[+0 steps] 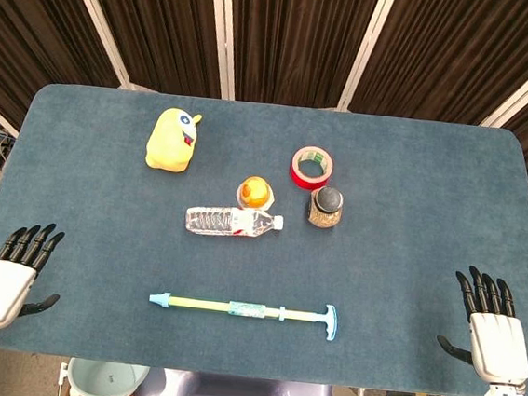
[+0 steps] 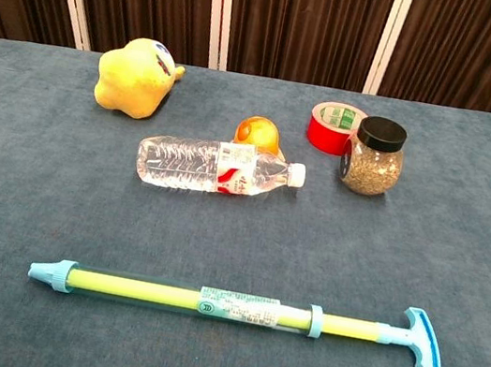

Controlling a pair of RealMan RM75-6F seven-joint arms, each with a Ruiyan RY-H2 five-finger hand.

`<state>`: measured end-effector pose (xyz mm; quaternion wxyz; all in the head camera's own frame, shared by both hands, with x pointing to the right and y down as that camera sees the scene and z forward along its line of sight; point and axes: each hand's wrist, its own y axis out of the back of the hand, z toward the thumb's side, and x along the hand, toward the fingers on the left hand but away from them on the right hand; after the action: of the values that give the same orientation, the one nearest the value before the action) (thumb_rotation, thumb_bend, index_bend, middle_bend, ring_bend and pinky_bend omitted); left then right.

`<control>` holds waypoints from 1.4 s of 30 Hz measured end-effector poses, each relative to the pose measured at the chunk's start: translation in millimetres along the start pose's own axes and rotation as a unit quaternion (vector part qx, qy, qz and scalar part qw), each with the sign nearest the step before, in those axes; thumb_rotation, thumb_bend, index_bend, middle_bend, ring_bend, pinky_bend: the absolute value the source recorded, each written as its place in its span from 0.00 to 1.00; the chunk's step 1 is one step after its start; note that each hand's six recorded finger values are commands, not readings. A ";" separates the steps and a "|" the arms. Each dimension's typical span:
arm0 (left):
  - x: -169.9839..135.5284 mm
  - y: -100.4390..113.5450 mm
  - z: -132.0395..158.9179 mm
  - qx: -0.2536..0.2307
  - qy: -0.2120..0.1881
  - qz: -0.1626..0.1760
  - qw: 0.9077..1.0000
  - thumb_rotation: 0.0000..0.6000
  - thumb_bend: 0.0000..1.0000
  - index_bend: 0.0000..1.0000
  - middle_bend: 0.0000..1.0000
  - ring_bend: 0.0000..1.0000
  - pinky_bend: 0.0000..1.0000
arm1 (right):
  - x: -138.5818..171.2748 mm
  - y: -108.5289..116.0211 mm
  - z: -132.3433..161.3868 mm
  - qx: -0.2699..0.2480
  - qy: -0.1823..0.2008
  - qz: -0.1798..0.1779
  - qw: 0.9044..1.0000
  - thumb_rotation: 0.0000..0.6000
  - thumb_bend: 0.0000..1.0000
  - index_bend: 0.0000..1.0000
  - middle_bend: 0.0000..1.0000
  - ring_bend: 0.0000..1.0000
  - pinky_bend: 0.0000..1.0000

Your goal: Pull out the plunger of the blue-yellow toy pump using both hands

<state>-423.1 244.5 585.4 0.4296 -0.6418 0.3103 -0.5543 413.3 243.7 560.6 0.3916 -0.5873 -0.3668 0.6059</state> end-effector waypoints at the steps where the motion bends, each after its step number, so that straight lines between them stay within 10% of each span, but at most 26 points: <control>1: 0.9 -1.1 0.9 0.001 -0.001 0.000 1.000 1.00 0.14 0.04 0.00 0.00 0.08 | 0.1 0.6 0.4 0.000 0.001 -0.002 1.000 1.00 0.00 0.07 0.00 0.00 0.00; 14: 24.4 -20.8 56.9 -0.027 -0.081 0.015 0.996 1.00 0.18 0.53 0.00 0.00 0.08 | 2.8 3.7 -2.7 -0.008 0.003 0.001 1.000 1.00 0.00 0.07 0.00 0.00 0.00; 25: 37.2 -43.6 143.3 -0.021 -0.183 0.035 0.982 1.00 0.19 0.49 0.00 0.00 0.08 | 1.6 4.7 -8.3 -0.017 0.000 0.007 1.000 1.00 0.00 0.07 0.00 0.00 0.00; 42: 66.4 -89.8 210.5 0.072 -0.232 0.032 0.969 1.00 0.24 0.46 0.00 0.00 0.08 | -2.3 10.5 -22.2 -0.032 -0.021 0.009 0.999 1.00 0.00 0.07 0.00 0.00 0.00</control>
<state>-211.3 269.5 692.0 0.5525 -0.7102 0.1818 -0.3967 435.0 236.8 551.2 0.3597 -0.5898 -0.3886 0.6097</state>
